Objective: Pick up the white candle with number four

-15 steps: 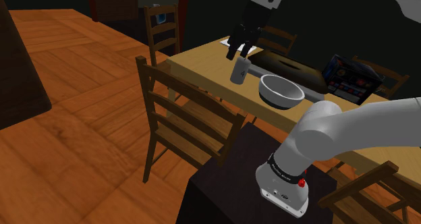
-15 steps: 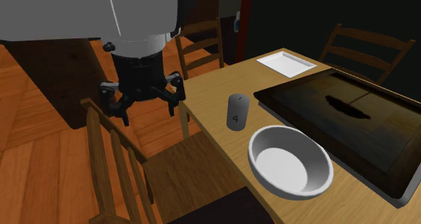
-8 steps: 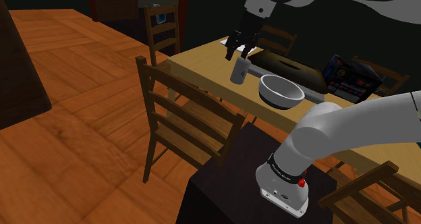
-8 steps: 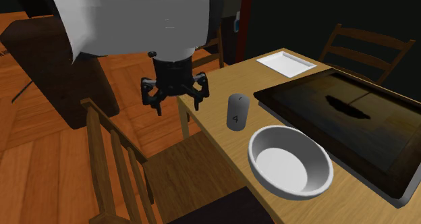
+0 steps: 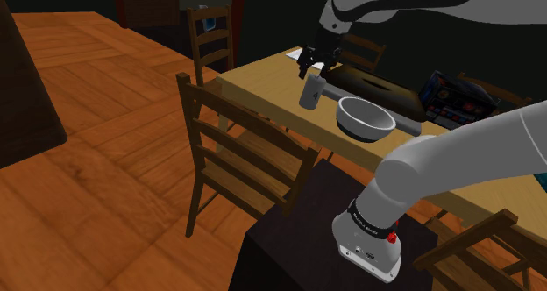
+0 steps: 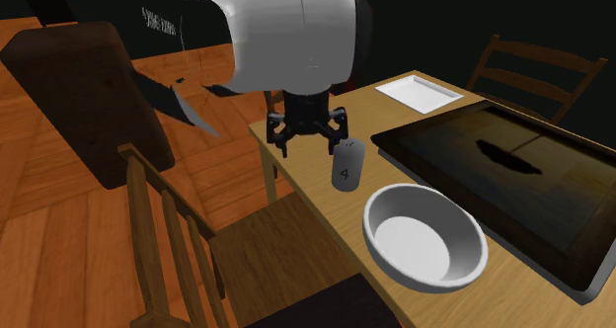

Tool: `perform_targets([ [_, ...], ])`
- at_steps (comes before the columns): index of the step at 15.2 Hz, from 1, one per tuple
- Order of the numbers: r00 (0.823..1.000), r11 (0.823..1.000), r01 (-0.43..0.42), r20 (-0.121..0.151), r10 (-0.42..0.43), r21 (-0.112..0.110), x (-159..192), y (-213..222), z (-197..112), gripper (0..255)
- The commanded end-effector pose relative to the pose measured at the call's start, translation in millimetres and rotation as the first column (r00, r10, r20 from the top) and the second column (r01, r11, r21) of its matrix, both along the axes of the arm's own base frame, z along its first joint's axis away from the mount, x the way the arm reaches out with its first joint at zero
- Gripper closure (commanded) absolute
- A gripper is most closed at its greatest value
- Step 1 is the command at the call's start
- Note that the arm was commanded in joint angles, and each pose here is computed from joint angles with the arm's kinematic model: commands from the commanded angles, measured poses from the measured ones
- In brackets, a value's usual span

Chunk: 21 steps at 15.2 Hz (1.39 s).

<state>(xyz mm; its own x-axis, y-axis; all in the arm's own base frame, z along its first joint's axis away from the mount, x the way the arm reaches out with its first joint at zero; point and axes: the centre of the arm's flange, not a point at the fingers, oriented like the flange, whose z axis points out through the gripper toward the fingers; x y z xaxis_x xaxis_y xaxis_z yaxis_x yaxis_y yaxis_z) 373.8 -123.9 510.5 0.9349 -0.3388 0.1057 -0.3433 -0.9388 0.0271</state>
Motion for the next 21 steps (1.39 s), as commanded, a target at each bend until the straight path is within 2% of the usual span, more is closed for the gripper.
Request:
perform_targets([
  [1, 0.999, 0.999, 0.049, 0.002, -0.049, -0.018, 5, -19, -7, 0],
  [4, 0.993, 0.992, 0.121, 0.006, -0.12, -0.043, 9, -52, -18, 0],
  [8, 0.977, 0.974, 0.212, 0.014, -0.212, -0.075, 11, -96, -30, 0],
  [17, 0.977, 0.974, 0.212, 0.014, -0.212, -0.075, 11, -96, -70, 0],
  [18, 0.977, 0.974, 0.212, 0.014, -0.212, -0.075, 11, -97, -70, 255],
  [21, 0.977, 0.974, 0.212, 0.014, -0.212, -0.075, 11, -96, -70, 255],
])
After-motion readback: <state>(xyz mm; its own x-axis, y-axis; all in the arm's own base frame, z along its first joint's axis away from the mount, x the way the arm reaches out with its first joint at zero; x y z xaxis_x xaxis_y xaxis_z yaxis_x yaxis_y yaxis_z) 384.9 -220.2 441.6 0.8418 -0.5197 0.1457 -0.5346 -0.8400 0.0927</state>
